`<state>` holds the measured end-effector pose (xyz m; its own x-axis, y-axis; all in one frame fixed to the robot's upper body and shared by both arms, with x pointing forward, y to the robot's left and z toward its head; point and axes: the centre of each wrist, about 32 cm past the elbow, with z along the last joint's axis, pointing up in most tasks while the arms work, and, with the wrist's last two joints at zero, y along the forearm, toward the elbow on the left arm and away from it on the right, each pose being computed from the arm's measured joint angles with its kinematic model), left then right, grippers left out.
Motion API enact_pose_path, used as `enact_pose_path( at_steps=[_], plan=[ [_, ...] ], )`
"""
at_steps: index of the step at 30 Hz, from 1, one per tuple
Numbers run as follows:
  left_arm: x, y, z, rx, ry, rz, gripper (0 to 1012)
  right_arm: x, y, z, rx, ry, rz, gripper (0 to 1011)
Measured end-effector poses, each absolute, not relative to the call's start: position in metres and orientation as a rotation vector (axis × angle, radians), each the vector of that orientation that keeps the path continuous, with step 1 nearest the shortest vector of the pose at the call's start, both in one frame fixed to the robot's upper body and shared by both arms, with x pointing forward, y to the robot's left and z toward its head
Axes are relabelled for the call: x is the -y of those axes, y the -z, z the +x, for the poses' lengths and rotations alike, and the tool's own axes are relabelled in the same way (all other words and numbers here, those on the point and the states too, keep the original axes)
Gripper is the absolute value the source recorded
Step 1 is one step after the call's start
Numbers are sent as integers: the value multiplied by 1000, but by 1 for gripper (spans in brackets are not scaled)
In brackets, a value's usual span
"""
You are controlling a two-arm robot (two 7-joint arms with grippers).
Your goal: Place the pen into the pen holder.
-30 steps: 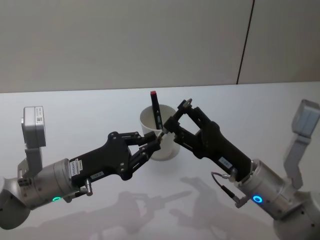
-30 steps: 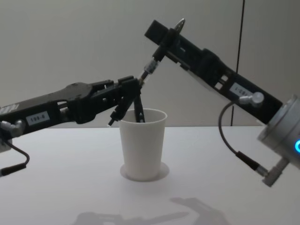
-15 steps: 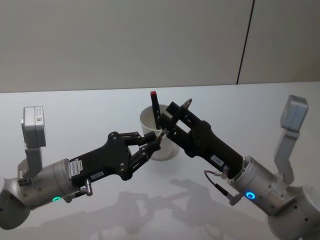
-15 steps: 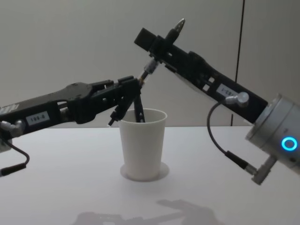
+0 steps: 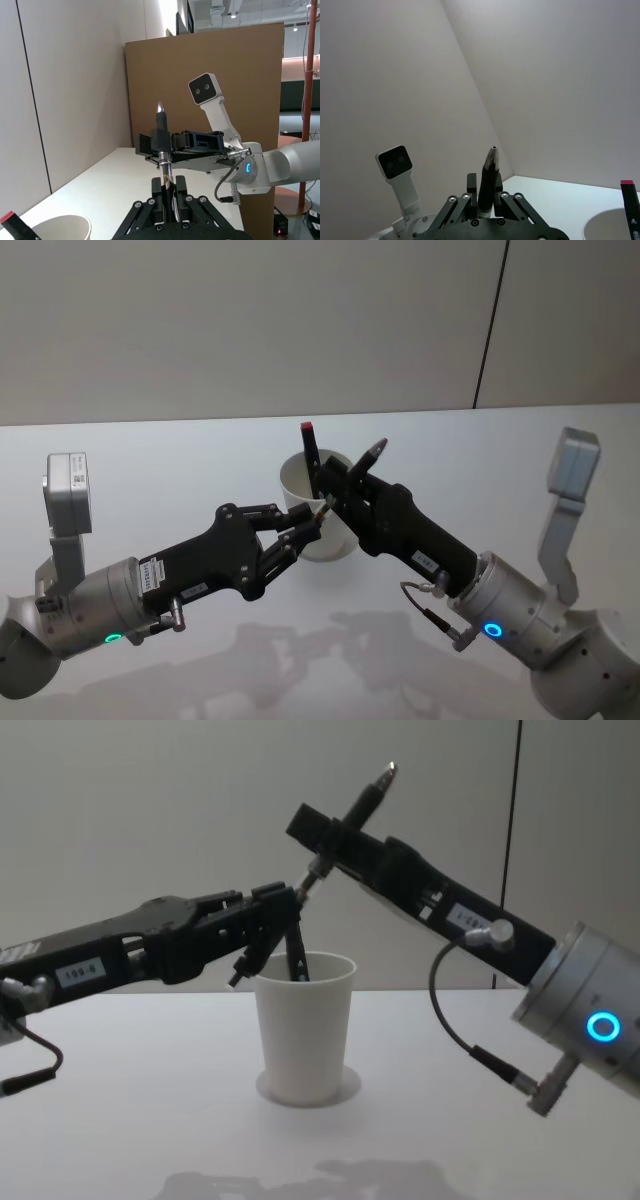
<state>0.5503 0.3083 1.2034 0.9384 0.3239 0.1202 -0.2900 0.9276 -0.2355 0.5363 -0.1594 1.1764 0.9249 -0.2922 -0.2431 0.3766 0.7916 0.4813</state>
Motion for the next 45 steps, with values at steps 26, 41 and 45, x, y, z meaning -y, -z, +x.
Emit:
enact_pose_path(
  at_steps=[26,41,45],
  plan=[
    [-308,-1203,550,159,-316,-217,169,156,-1177,534,-162,364,550,133],
    [-308,-1204,550,159,-315,-218,527,155,-1178,533,-158,361,551,132],
    [-308,-1204,550,159,-315,-218,659,155,-1178,532,-156,361,553,132]
  ],
)
